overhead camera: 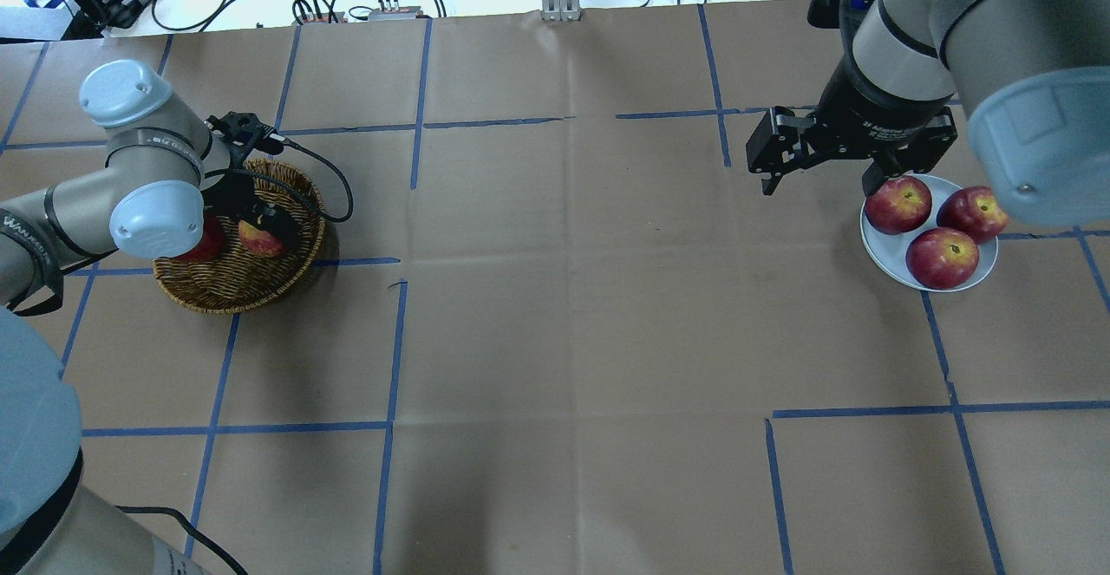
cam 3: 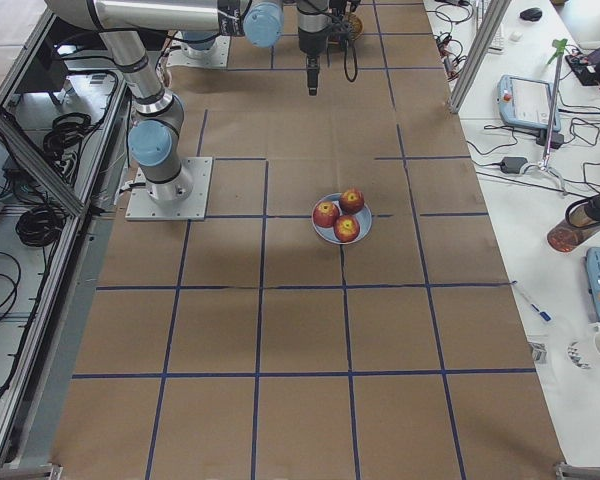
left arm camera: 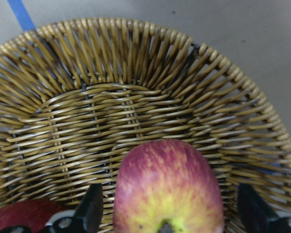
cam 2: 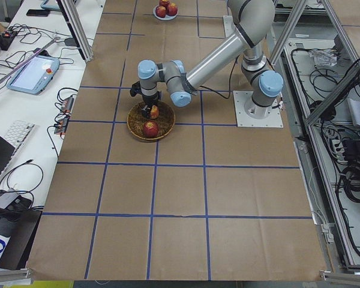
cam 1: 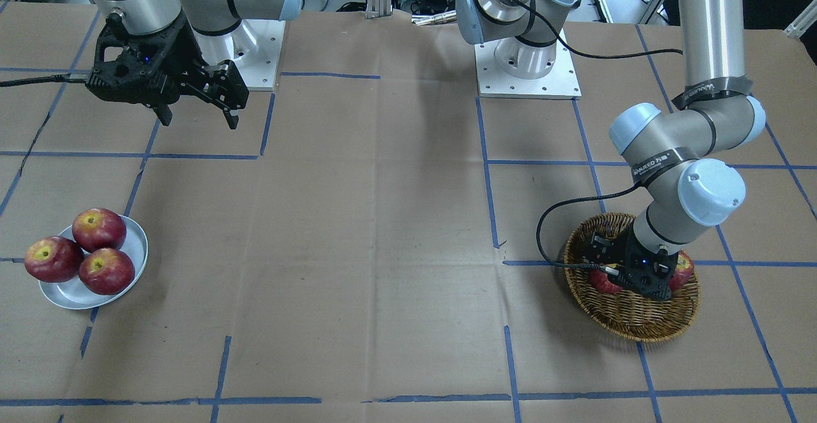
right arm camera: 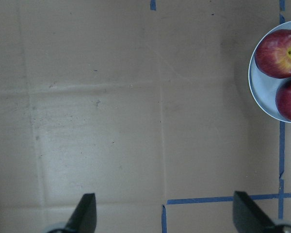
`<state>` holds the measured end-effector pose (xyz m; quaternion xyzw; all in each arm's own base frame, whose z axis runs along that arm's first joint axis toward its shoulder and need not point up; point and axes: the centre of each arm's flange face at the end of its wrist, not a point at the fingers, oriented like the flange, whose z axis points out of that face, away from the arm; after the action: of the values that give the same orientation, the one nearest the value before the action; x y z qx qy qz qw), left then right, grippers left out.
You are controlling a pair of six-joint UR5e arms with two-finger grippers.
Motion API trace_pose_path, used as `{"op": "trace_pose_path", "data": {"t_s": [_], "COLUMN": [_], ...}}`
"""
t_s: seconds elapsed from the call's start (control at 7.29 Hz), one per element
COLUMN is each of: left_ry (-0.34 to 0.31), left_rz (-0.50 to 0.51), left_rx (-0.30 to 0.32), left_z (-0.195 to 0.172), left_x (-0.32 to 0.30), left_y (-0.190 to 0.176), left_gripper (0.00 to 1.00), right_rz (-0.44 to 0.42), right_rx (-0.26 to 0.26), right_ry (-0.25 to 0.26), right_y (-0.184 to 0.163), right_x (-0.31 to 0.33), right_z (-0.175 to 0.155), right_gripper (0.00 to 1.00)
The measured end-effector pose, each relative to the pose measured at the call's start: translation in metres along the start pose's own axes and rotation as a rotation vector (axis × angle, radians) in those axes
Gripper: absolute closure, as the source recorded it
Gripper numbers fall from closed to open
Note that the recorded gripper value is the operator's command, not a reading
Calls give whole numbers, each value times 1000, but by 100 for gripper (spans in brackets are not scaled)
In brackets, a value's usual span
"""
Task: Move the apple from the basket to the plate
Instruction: 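Close the left gripper on the red apple in the basket, then carry the apple with the left gripper to the table center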
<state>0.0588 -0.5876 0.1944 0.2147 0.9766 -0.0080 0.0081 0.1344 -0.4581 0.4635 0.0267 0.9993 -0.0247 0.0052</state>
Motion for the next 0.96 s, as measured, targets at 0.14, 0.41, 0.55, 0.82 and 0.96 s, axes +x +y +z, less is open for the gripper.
{"op": "trace_pose_path", "data": {"t_s": [0.14, 0.41, 0.55, 0.82, 0.96], "left_ry": [0, -4, -15, -37, -34], "left_rz": [-3, -12, -13, -48, -91], "left_rx": [-1, 2, 13, 43, 48], "left_z": [1, -1, -10, -49, -74], "left_x": [0, 0, 1, 15, 41], "left_y": [0, -1, -4, -19, -30], "left_gripper": [43, 43, 43, 43, 43], "right_rz": [0, 0, 0, 0, 0], "right_rx": [0, 1, 1, 1, 0], "right_ry": [0, 0, 0, 0, 0], "right_y": [0, 0, 0, 0, 0], "right_x": [0, 0, 0, 0, 0], "right_z": [0, 0, 0, 0, 0], "right_gripper": [0, 0, 0, 0, 0]}}
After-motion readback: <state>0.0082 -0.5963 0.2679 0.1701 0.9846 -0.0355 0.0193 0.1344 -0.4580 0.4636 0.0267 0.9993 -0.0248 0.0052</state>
